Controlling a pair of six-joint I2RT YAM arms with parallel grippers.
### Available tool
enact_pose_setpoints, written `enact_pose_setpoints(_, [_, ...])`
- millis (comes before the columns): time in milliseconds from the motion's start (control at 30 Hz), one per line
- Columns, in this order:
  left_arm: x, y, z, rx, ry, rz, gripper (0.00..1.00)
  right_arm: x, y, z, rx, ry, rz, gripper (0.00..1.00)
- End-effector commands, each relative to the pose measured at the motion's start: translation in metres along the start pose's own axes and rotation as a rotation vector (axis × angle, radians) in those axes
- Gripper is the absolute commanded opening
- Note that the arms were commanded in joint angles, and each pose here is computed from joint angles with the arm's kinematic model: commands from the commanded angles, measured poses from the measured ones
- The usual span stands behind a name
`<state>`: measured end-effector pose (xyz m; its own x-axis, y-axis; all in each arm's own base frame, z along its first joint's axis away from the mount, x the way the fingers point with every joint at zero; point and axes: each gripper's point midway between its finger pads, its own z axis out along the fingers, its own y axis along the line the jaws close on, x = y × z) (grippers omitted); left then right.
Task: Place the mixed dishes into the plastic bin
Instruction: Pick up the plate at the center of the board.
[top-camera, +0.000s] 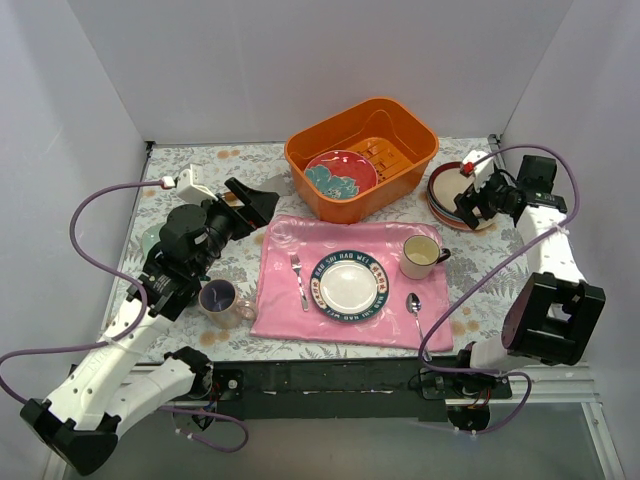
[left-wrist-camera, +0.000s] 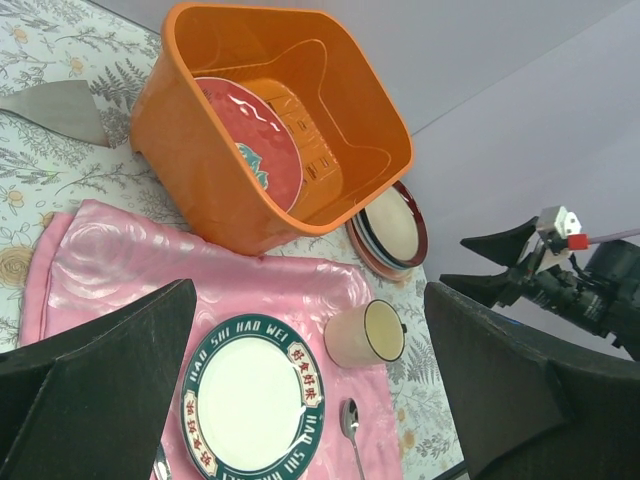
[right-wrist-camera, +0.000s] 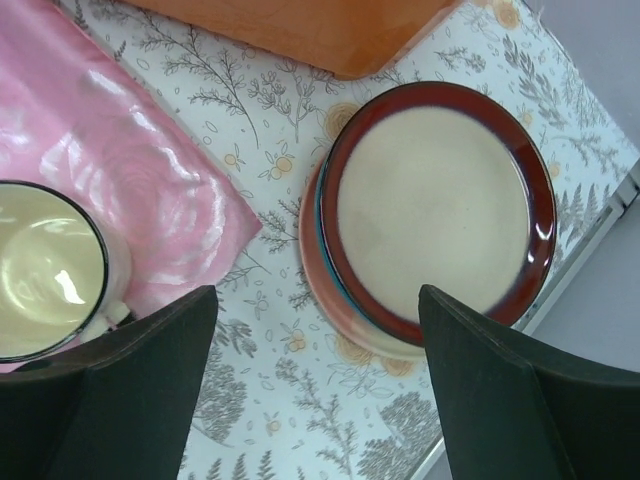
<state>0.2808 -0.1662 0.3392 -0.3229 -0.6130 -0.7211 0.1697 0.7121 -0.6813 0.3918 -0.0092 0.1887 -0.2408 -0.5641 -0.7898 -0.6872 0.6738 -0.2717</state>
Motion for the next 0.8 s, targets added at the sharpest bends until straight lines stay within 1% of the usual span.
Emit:
enact_pose_setpoints(0, [-0.005, 0.000, -0.005, 0.007, -0.024, -0.003, 0.98, -0.001, -0.015, 0.017, -0.007, -0.052, -0.201, 0.82])
enact_pose_setpoints(100, [-0.005, -0.001, -0.004, 0.008, -0.023, -0.001, 0.98, 0.013, -0.022, 0.032, 0.004, -0.002, -0.198, 0.72])
enact_pose_setpoints(200, [-0.005, 0.001, -0.004, 0.003, -0.022, 0.002, 0.98, 0.024, -0.026, 0.046, 0.019, 0.041, -0.213, 0.65])
enact_pose_setpoints(300, [-0.005, 0.000, -0.003, 0.004, -0.021, 0.001, 0.98, 0.035, -0.024, 0.058, 0.013, 0.085, -0.249, 0.64])
enact_pose_setpoints(433, [-0.004, 0.001, -0.003, -0.001, -0.020, 0.000, 0.98, 0.041, -0.023, 0.067, 0.002, 0.113, -0.286, 0.64])
enact_pose_setpoints(767, [-0.004, 0.003, -0.002, -0.011, -0.019, 0.003, 0.98, 0.067, -0.022, 0.082, -0.039, 0.183, -0.273, 0.57])
